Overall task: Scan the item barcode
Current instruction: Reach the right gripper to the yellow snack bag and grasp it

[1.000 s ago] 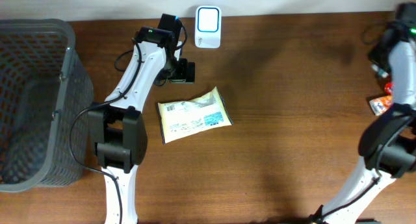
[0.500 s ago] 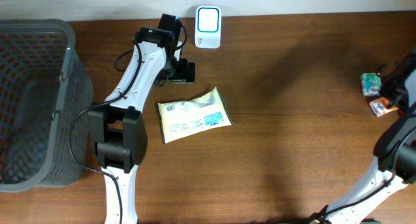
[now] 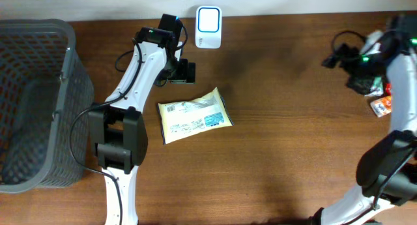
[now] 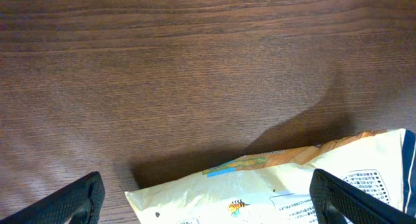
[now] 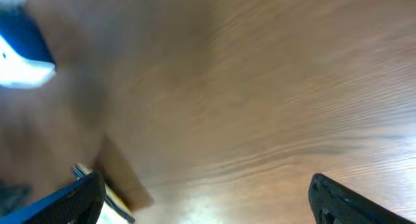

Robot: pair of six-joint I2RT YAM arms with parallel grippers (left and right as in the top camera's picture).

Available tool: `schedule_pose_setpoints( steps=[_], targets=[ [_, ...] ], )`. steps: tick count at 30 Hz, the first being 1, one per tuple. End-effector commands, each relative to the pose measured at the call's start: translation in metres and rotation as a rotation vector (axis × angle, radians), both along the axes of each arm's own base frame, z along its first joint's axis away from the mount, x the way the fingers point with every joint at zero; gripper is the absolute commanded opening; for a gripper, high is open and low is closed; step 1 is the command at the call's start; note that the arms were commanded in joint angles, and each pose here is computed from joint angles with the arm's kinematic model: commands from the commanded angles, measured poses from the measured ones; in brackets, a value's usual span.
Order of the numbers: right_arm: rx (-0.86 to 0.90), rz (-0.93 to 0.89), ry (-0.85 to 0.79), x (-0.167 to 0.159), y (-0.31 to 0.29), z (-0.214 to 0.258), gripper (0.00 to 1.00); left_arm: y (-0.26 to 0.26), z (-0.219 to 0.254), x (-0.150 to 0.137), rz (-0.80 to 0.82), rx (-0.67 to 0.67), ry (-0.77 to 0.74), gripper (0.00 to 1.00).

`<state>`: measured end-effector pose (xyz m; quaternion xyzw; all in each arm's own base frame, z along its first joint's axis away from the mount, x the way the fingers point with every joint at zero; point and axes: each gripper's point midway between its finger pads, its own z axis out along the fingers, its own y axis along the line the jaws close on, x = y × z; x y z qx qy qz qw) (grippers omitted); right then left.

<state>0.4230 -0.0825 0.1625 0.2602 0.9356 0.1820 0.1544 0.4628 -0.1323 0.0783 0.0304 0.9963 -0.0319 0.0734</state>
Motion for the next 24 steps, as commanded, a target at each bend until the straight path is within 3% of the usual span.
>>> schedule_pose_setpoints(
  steps=[1, 5, 10, 19, 23, 24],
  targets=[
    [-0.061, 0.24, 0.005, 0.006, 0.062, -0.028, 0.99, -0.003, -0.004, -0.002, 0.007, -0.009, 0.014, 0.99],
    [-0.111, 0.47, -0.072, 0.016, 0.143, -0.05, 0.99, -0.003, -0.004, -0.002, 0.004, -0.003, 0.016, 0.99],
    [-0.052, 0.661, -0.137, -0.001, 0.229, -0.086, 0.99, -0.001, -0.005, -0.009, 0.003, 0.001, 0.045, 0.99],
    [0.114, 0.818, -0.118, -0.045, 0.293, -0.142, 0.95, 0.064, -0.006, 0.008, 0.227, -0.01, 0.04, 0.99],
    [0.163, 0.849, -0.076, -0.055, 0.306, -0.162, 0.74, 0.078, -0.006, 0.012, 0.247, 0.026, 0.02, 0.99],
    [0.182, 0.853, -0.079, -0.056, 0.309, -0.16, 0.6, 0.078, -0.006, 0.012, 0.247, 0.028, 0.02, 0.99]
  ],
)
